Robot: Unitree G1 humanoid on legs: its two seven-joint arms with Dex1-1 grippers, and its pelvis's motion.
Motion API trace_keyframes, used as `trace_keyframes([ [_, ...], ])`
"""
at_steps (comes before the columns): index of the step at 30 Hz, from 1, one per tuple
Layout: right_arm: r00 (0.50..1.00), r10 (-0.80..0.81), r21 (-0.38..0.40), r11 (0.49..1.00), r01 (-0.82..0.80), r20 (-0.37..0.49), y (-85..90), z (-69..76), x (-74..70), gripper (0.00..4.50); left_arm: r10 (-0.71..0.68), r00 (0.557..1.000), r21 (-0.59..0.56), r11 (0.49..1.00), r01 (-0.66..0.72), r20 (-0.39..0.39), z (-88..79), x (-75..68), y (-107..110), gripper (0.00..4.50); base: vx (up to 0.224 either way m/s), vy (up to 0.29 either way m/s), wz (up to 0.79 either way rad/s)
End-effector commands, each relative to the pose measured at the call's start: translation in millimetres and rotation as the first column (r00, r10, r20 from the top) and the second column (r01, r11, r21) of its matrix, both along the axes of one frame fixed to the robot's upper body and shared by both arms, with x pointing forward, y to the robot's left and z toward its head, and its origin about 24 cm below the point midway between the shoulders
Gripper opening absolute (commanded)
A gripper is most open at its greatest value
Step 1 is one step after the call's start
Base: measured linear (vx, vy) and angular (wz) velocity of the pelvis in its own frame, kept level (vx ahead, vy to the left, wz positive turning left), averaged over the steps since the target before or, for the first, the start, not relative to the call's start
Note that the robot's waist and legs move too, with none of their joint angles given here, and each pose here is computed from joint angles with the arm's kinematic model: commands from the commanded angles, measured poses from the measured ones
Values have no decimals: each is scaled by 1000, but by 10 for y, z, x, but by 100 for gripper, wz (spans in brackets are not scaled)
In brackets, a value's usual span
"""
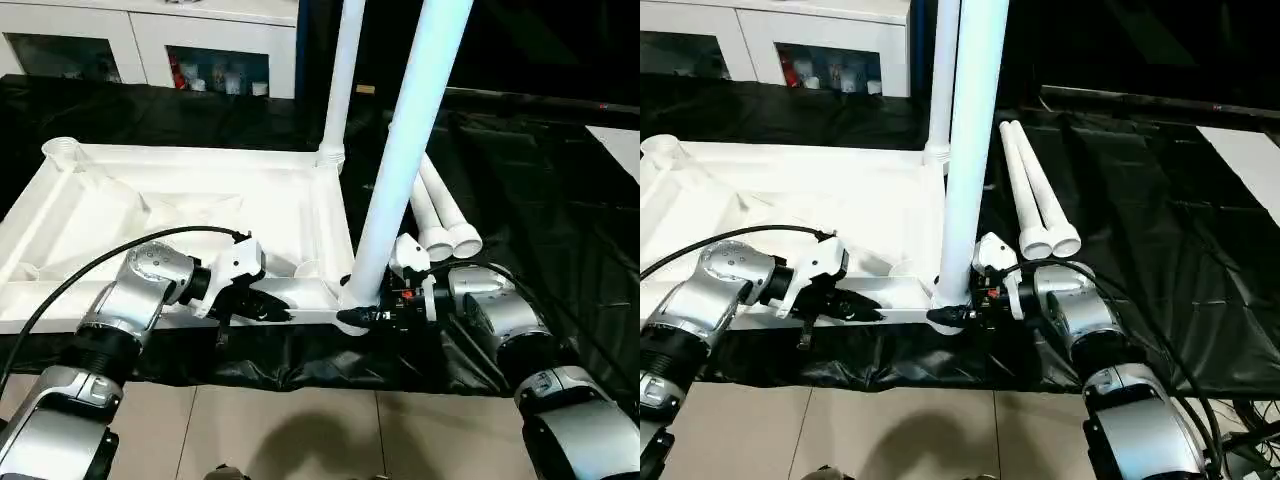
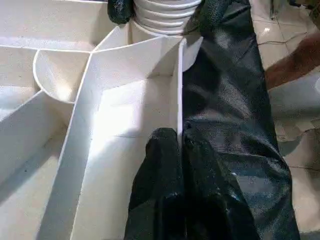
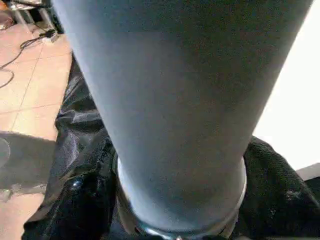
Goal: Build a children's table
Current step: Rotate leg to tighten
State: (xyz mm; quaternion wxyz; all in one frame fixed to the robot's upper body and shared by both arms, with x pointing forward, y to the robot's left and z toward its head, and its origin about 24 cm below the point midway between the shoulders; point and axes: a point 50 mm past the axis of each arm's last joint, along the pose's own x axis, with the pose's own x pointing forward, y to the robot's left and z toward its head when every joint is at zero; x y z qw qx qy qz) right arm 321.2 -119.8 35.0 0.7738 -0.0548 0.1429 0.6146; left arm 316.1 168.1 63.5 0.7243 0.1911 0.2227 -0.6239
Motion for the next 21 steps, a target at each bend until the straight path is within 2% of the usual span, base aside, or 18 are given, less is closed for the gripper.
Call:
trace_keyframes([
  [1,1000,-12,35,999,12,-2,221,-31,-20,283,25,999,-38,999,-24,39,18,61,-215,0,0,0,0],
  [3,984,-180,42,983,179,8,269,-72,51,282,110,992,-48,993,-107,57,1,124,-302,0,0,0,0],
  [4,984,-180,42,983,179,8,269,-72,51,281,110,992,-48,993,-107,57,1,124,-302,0,0,0,0],
  [6,949,-314,61,948,314,-2,312,-93,111,281,189,978,-47,982,-185,84,-10,187,-379,0,0,0,0],
  [7,949,-314,61,948,314,-2,312,-93,111,280,189,978,-47,982,-185,84,-10,187,-379,0,0,0,0],
  [9,896,-443,76,893,444,-32,373,-119,160,280,269,957,-55,963,-264,113,-20,245,-481,0,0,0,0],
  [10,896,-443,76,893,444,-32,373,-119,160,280,269,957,-55,963,-264,113,-20,245,-481,0,0,0,0],
  [11,816,-577,76,812,578,-38,586,-148,184,280,346,927,-71,938,-339,143,-54,284,-693,0,0,0,0],
  [12,816,-577,76,812,578,-38,586,-148,184,280,346,927,-71,938,-339,143,-54,284,-693,0,0,0,0],
  [13,804,-594,90,800,593,-19,688,-129,177,314,353,924,-79,935,-345,145,-65,281,-764,0,0,0,0],
  [14,815,-580,121,809,575,8,795,-90,159,335,326,934,-85,945,-317,142,-67,262,-818,0,0,0,0],
  [18,826,-564,139,819,557,16,797,-63,161,369,296,945,-89,954,-286,141,-49,246,-802,0,0,0,0],
  [21,851,-525,131,846,517,34,660,-49,185,396,245,960,-92,968,-234,136,-32,216,-699,0,0,0,0],
])
